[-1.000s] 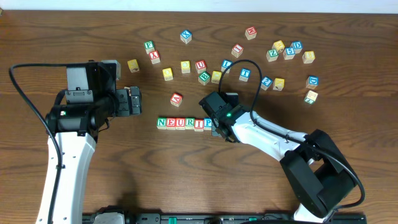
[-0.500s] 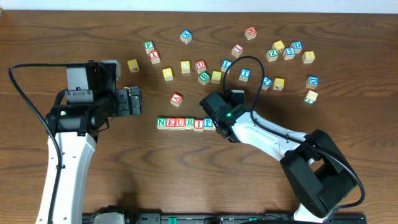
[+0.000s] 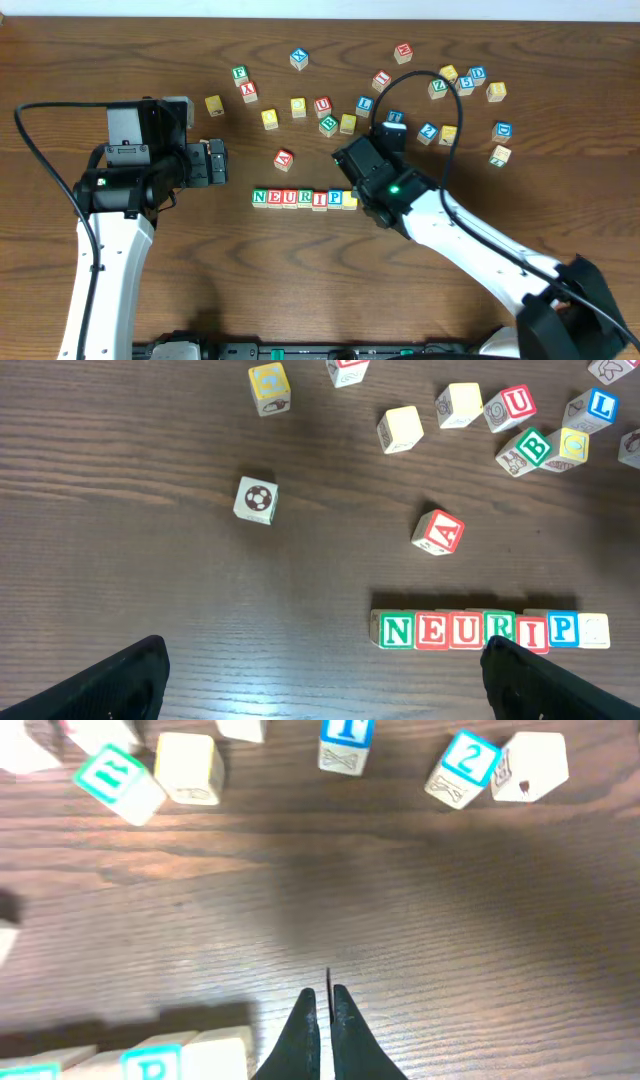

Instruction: Spell out NEURIPS

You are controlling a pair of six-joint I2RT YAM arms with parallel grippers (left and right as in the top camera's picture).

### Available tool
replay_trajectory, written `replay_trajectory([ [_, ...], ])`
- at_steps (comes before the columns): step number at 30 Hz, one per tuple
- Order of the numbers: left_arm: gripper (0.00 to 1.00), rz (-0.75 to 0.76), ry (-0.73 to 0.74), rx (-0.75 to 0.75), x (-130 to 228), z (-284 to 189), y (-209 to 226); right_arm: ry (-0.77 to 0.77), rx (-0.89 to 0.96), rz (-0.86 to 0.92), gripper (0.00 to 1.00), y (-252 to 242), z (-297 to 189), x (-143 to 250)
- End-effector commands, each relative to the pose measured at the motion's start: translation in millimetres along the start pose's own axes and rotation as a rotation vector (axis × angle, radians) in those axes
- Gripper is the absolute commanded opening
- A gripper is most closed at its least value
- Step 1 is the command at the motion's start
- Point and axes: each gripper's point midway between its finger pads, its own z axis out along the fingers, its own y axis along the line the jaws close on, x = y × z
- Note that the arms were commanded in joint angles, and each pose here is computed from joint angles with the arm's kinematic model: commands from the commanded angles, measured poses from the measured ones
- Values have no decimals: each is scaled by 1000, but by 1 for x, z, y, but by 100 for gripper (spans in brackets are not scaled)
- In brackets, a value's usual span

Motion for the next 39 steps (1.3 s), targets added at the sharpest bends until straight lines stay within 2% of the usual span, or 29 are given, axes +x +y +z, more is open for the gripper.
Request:
replay_trajectory([
  [1, 98, 10, -25, -8, -8, -6, 1, 30, -64, -62, 1, 12, -6, 5],
  [4, 98, 10, -25, -8, -8, -6, 1, 96, -170, -150, 1, 35, -12, 23],
  [9, 98, 10, -25, -8, -8, -6, 1, 123, -235, -208, 1, 55, -22, 39],
  [22, 98, 10, -25, -8, -8, -6, 1, 241, -250, -334, 1, 83, 15, 94],
  [39, 98, 10, -25, -8, -8, -6, 1, 266, -304, -415, 1, 103, -1, 121],
])
